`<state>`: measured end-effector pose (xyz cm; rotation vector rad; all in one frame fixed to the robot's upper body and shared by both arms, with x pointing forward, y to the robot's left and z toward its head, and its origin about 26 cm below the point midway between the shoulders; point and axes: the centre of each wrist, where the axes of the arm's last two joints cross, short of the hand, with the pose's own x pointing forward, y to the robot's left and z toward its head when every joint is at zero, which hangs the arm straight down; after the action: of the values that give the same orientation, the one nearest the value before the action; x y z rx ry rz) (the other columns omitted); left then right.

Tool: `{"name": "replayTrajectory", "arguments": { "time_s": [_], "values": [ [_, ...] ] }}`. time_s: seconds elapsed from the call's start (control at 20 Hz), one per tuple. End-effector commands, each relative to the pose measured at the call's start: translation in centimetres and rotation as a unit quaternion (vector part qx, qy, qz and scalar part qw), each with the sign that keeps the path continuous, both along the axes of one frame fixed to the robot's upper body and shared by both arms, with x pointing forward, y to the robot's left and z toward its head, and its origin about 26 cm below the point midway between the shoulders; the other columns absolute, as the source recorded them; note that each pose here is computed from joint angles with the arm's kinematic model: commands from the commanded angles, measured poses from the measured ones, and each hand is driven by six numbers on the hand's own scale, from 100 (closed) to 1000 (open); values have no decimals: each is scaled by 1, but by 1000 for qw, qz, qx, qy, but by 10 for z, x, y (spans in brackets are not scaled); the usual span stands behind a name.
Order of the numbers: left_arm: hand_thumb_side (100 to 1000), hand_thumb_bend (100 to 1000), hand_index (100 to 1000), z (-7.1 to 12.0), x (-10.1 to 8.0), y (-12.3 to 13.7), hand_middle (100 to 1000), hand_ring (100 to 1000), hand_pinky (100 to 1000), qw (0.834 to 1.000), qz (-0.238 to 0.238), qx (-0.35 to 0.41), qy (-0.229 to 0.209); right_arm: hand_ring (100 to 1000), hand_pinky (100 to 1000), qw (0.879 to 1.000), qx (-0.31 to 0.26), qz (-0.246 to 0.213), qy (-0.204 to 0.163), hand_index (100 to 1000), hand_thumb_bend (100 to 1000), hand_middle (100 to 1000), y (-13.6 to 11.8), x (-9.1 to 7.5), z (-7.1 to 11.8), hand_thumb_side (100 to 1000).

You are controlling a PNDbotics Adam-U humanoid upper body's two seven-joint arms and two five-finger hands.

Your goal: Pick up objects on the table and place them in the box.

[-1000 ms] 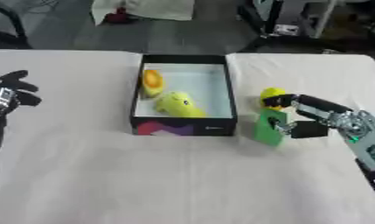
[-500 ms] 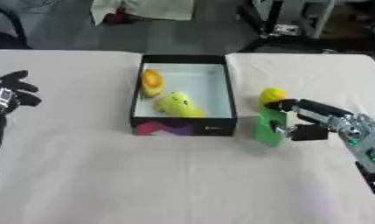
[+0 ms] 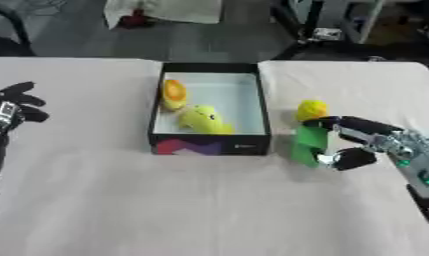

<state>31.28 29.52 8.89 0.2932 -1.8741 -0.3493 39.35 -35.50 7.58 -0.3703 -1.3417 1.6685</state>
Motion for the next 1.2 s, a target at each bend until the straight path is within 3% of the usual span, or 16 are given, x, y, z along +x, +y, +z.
{"name": "replayTrajectory", "arguments": {
  "time_s": [0.05,0.25,0.45,0.55,0.7,0.8,0.85,0.9,1.2],
  "values": [
    [886,188,850,7,0,-1,592,567,652,1000,-6,2,-12,805,863,1000,-14,-1,-16,980,100,863,-3,2,9,262],
    [889,180,851,7,0,-1,593,569,653,1000,-8,1,-11,758,837,999,-11,-6,-31,971,100,819,-3,2,11,254],
    [891,175,851,7,0,-1,593,570,654,1000,-8,1,-11,577,781,996,20,-26,-79,932,100,567,-4,3,16,215],
    [892,172,851,7,0,-1,596,570,654,1000,-8,1,-11,526,767,992,42,-36,-109,920,100,494,-3,3,18,205],
    [893,170,851,7,0,-1,597,570,655,1000,-8,1,-10,502,762,987,72,-34,-140,907,100,455,-2,1,28,198],
    [894,168,851,7,0,0,597,570,655,1000,-8,1,-10,501,763,983,93,-21,-157,904,100,451,1,0,44,200],
    [895,167,851,7,0,0,597,570,655,1000,-8,2,-10,502,764,981,104,-14,-164,903,100,454,3,-1,54,601],
    [896,164,851,7,0,0,598,571,655,1000,-8,2,-9,505,766,978,115,-4,-173,903,100,454,5,-1,67,205],
    [899,157,851,10,2,-3,599,572,656,1000,-15,3,-13,540,782,970,131,34,-201,907,100,503,15,4,144,202]
  ]
}}
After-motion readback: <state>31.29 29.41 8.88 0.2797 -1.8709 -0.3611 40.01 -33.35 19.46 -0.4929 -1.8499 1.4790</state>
